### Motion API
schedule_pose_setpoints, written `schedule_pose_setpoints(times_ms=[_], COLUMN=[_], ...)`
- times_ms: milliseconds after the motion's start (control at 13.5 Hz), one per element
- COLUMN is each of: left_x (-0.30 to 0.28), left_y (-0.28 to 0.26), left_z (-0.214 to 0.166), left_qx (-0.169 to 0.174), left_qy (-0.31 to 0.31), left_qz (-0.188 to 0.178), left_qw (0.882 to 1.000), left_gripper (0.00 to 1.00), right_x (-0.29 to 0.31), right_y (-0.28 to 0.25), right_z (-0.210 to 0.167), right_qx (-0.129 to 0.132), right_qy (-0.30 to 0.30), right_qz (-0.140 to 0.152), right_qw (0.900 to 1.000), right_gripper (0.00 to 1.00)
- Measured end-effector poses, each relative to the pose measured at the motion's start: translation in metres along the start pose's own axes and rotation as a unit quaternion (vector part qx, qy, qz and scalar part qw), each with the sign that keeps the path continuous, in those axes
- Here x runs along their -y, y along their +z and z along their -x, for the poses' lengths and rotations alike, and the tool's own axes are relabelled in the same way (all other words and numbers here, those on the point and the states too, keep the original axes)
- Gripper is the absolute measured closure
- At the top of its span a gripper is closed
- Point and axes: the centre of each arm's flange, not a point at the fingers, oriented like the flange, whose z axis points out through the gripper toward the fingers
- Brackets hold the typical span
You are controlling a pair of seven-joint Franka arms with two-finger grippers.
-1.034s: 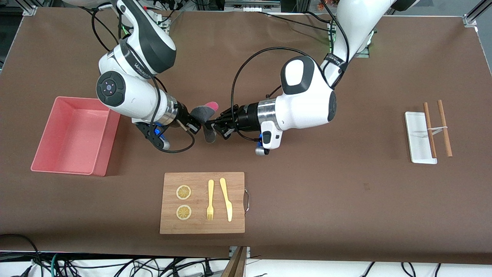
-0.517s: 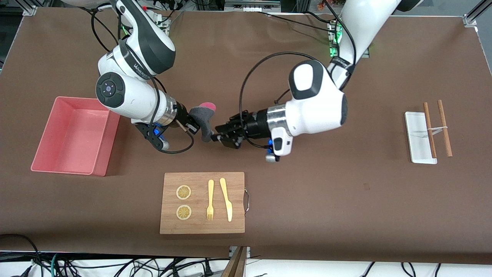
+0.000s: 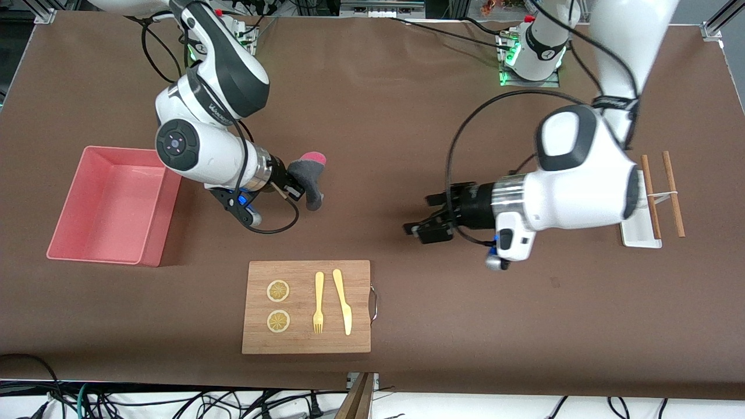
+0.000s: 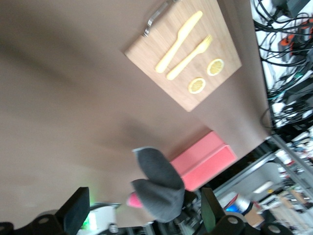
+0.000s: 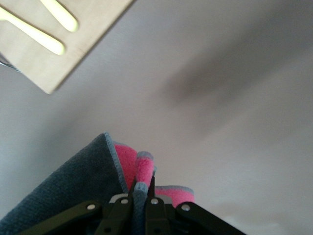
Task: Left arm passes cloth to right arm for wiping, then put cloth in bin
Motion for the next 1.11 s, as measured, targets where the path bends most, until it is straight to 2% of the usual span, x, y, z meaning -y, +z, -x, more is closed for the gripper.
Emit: schedule_pose_setpoints(times_ms=[148, 369, 517, 591, 812, 960, 1107], left_x=[0.024, 0.067, 0.094, 0.119, 0.161, 0.171, 0.179], left_y=[-0.048, -0.114, -0.145, -0.162, -0.185, -0.187, -0.187], left_z=[-0.008, -0.006, -0.002, -0.006, -0.018, -0.02, -0.018], left_qx=[-0.003, -0.036, -0.07, -0.094, -0.128, -0.151, -0.173], left_qy=[0.023, 0.063, 0.11, 0.147, 0.193, 0.214, 0.219], left_qz=[-0.033, -0.12, -0.186, -0.234, -0.314, -0.338, -0.347], left_qw=[0.999, 0.99, 0.974, 0.956, 0.921, 0.904, 0.895], left_gripper=[0.0, 0.0, 0.0, 0.0, 0.0, 0.0, 0.0], right_x=[-0.005, -0.008, -0.012, -0.018, -0.031, -0.044, -0.068], right_y=[0.033, 0.093, 0.124, 0.145, 0.178, 0.193, 0.202], right_z=[0.0, 0.006, 0.0, -0.006, -0.011, -0.022, -0.052], right_qx=[0.016, 0.034, 0.028, 0.024, 0.033, 0.031, 0.028], right_qy=[-0.01, -0.017, -0.021, -0.025, -0.039, -0.047, -0.063], right_qz=[0.027, 0.06, 0.068, 0.077, 0.101, 0.118, 0.137], right_qw=[0.999, 0.998, 0.997, 0.996, 0.994, 0.991, 0.988], right_gripper=[0.96, 0.96, 0.96, 0.96, 0.96, 0.96, 0.96])
